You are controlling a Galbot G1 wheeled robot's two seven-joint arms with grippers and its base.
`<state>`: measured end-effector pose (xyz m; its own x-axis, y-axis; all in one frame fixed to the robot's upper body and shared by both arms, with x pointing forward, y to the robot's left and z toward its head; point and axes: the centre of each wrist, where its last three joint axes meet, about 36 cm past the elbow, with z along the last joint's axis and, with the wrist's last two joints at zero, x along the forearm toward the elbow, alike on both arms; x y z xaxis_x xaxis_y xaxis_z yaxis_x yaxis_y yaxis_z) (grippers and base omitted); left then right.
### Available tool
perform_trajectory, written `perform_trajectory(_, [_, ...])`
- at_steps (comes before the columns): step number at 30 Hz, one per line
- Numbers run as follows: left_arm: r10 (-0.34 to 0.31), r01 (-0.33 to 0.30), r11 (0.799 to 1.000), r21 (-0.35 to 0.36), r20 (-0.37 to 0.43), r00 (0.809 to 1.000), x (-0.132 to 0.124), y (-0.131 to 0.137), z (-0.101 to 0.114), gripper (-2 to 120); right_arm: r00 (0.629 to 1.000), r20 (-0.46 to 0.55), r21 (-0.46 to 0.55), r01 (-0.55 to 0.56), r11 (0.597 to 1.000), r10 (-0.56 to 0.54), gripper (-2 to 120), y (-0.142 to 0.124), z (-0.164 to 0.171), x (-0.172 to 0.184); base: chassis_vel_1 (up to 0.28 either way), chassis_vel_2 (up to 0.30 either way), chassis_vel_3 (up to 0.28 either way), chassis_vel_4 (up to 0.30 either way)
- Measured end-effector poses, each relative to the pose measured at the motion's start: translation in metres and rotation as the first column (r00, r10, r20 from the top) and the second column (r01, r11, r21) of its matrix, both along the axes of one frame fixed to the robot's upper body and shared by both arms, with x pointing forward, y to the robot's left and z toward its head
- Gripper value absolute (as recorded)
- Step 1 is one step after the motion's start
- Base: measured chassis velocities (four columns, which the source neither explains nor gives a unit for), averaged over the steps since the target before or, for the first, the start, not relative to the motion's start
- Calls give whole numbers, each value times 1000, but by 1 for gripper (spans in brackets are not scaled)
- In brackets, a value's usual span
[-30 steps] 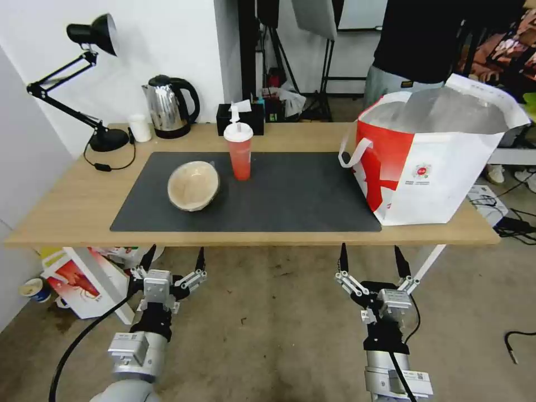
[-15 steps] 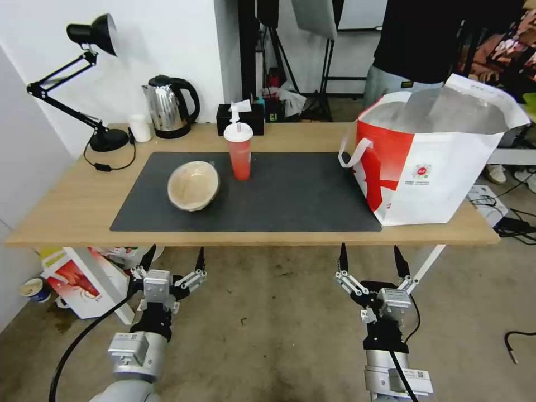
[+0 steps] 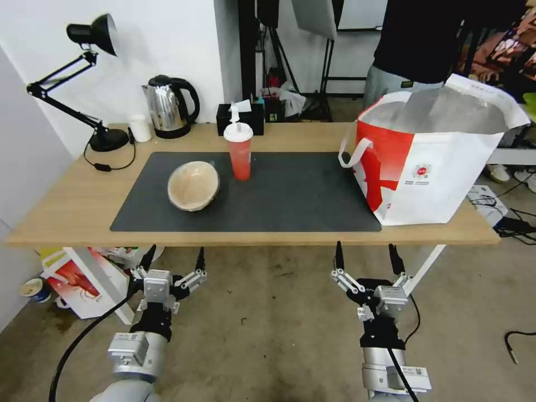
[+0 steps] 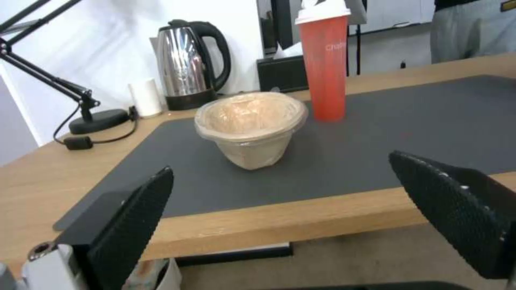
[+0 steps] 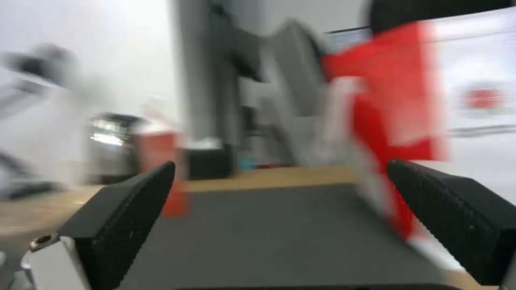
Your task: Pick up the trash from the table and place it into the takeout bag.
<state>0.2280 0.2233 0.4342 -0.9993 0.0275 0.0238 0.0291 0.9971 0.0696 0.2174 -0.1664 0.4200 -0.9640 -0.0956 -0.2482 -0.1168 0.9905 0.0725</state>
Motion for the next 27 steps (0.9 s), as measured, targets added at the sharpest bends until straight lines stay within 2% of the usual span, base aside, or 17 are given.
perform_trajectory(2, [0,0,1000,0,0,1000,0,0,0,100,994,29,35,-106,994,105,100,-2,5,2,0,0,0,0])
perform_trajectory(4, [0,0,1000,0,0,1000,0,0,0,100,972,82,47,-225,973,221,100,-5,9,8,0,0,0,0])
perform_trajectory(5, [0,0,1000,0,0,1000,0,0,0,100,972,82,47,-225,973,221,100,-5,9,8,0,0,0,0])
perform_trajectory(7, [0,0,1000,0,0,1000,0,0,0,100,918,150,47,-378,925,368,100,-9,17,22,0,0,0,0])
perform_trajectory(9, [0,0,1000,0,0,1000,0,0,0,100,877,176,61,-462,885,447,100,-10,24,34,0,0,0,0])
perform_trajectory(10, [0,0,1000,0,0,1000,0,0,0,100,877,176,61,-462,885,447,100,-10,24,34,0,0,0,0])
perform_trajectory(13, [0,0,1000,0,0,1000,0,0,0,100,836,184,77,-536,841,516,100,-11,36,48,0,0,0,0])
perform_trajectory(17, [0,0,1000,0,0,1000,0,0,0,100,816,189,56,-564,824,546,100,-14,45,61,0,0,0,0])
perform_trajectory(24, [0,0,1000,0,0,1000,0,0,0,100,810,148,42,-578,815,567,100,-16,56,84,0,0,0,0])
perform_trajectory(27, [0,0,1000,0,0,1000,0,0,0,100,825,64,62,-565,823,561,100,-16,79,102,0,0,0,0])
